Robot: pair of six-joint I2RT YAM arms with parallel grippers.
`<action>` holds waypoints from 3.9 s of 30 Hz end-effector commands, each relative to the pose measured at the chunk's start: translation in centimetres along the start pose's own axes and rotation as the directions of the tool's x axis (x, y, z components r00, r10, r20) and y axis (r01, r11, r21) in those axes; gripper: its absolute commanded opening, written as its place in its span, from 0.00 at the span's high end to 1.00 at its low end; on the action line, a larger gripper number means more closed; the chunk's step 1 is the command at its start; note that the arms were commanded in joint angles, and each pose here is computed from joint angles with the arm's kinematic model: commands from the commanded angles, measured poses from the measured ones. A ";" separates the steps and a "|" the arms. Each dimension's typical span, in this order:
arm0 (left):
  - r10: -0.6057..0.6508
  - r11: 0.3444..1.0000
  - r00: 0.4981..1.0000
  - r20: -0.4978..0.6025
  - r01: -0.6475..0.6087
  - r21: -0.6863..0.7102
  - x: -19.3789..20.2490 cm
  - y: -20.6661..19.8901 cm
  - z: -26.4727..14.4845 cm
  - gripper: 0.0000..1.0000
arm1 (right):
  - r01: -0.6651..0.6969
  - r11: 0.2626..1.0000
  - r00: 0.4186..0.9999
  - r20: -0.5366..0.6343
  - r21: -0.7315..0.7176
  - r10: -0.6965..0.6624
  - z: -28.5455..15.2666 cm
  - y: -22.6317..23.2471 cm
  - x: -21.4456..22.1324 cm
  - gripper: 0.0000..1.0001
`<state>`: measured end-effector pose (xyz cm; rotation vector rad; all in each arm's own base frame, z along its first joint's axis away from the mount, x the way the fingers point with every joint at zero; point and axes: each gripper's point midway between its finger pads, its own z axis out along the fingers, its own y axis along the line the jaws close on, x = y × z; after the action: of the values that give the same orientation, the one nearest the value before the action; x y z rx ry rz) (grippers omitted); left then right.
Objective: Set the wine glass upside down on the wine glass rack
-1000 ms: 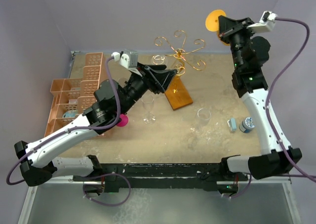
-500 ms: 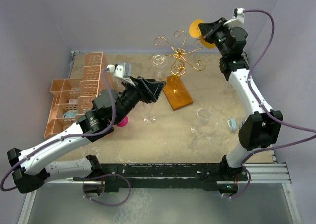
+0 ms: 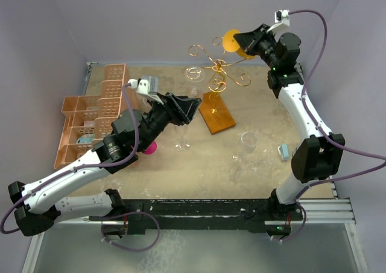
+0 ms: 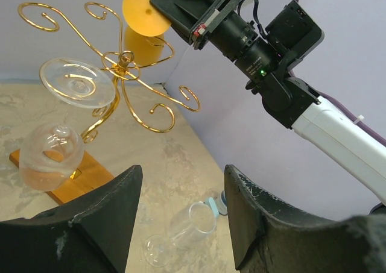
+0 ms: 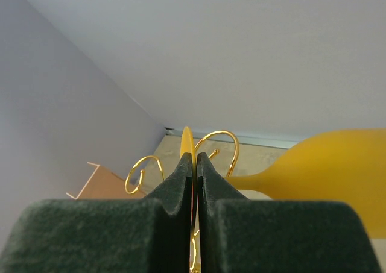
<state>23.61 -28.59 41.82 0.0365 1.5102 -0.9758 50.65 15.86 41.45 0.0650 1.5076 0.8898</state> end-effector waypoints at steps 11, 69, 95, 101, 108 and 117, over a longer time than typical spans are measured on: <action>-0.034 0.999 0.999 0.042 0.034 -0.010 -1.4 0.0 -0.6 0.46 | 0.029 0.991 0.998 -0.048 -0.133 -0.035 -0.6 2.0 1.3 1.00; -0.017 0.993 0.999 0.047 0.022 -0.118 -1.8 1.9 -1.1 0.46 | -0.068 0.993 0.981 0.190 0.097 0.048 -2.5 -0.5 -3.3 0.90; 0.222 0.967 0.971 -0.087 -0.231 -0.108 -1.2 2.5 -2.1 0.41 | 0.041 0.958 0.962 0.248 0.283 -0.114 -4.6 -1.7 -6.9 0.30; 0.265 0.953 0.952 -0.154 -0.283 -0.110 0.1 3.3 -2.4 0.37 | 0.029 0.954 0.947 0.298 0.299 -0.122 -7.3 -0.1 -8.7 0.29; 0.265 0.925 0.920 -0.290 -0.327 -0.192 3.4 6.0 -2.8 0.37 | 0.017 0.951 0.930 0.344 0.309 -0.128 -13.1 1.5 -8.4 0.30; 0.236 0.865 0.787 -0.570 -0.438 -0.247 10.5 8.7 -1.3 0.53 | 0.033 0.966 0.923 0.362 0.258 -0.128 -18.8 4.5 -7.7 0.31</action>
<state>25.00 -27.64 29.69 0.3317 1.9807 -0.4429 35.65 6.27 46.59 0.3529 1.2865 0.5792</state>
